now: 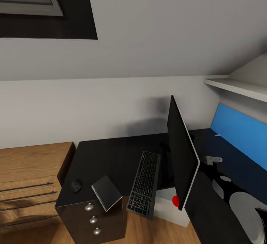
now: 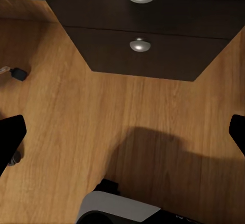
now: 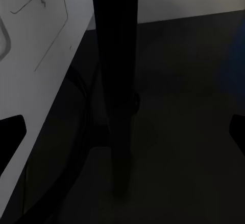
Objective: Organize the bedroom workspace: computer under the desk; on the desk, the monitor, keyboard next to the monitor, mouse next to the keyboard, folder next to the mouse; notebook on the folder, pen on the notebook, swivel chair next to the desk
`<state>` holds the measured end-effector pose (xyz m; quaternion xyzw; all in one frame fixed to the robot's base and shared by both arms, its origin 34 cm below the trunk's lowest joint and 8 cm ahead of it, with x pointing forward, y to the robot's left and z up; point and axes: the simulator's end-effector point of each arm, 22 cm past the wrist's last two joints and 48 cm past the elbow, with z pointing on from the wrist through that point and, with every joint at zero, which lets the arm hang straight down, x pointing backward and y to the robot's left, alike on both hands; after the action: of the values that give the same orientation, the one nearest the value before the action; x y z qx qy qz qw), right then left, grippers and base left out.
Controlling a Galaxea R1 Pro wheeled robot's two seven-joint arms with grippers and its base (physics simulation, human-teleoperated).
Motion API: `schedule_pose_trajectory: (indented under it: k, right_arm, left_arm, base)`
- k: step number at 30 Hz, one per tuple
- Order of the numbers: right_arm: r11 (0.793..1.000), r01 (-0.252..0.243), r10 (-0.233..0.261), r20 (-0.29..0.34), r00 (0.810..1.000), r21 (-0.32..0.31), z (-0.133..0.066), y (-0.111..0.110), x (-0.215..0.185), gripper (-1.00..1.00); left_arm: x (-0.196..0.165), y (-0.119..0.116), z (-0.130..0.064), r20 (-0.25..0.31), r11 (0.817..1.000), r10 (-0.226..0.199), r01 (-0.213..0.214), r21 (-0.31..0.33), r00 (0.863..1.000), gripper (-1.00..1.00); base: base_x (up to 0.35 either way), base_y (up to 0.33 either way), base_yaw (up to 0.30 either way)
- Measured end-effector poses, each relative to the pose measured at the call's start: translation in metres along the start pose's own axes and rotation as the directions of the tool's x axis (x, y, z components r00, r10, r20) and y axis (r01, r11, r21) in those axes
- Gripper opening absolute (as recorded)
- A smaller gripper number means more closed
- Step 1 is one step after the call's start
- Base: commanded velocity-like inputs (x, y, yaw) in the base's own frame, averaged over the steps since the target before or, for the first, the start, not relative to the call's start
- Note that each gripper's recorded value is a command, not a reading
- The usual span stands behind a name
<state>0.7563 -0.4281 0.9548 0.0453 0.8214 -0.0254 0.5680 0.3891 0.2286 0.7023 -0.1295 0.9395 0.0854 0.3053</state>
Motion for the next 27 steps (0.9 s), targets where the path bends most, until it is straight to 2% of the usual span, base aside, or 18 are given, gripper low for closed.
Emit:
schedule_pose_trajectory:
  k: [10, 18, 27]
  right_arm:
    - [1.0, 0.003, -0.003, -0.001, 1.0, -0.003, 0.0001, 0.0009, 0.0002, 1.0]
    - [0.999, 0.035, -0.036, -0.011, 0.999, -0.012, 0.0, 0.0036, 0.0028, 1.0]
    - [0.999, 0.037, -0.037, -0.011, 0.999, -0.011, 0.0, 0.0031, 0.0028, 1.0]
  left_arm:
    - [0.0001, 0.0001, 0.0, -0.001, 1.0, 0.0, 0.0, 0.0, 1.0, 1.0]
    - [0.0001, 0.0007, 0.0002, -0.001, 1.0, 0.0, 0.0, -0.001, 1.0, 1.0]
    - [0.0003, 0.0006, 0.0001, -0.001, 1.0, 0.0, 0.0, -0.001, 1.0, 1.0]
  base:
    - [0.0, 0.0, 0.0]
    - [0.0, -0.004, 0.0]
    - [0.0, -0.021, 0.0]
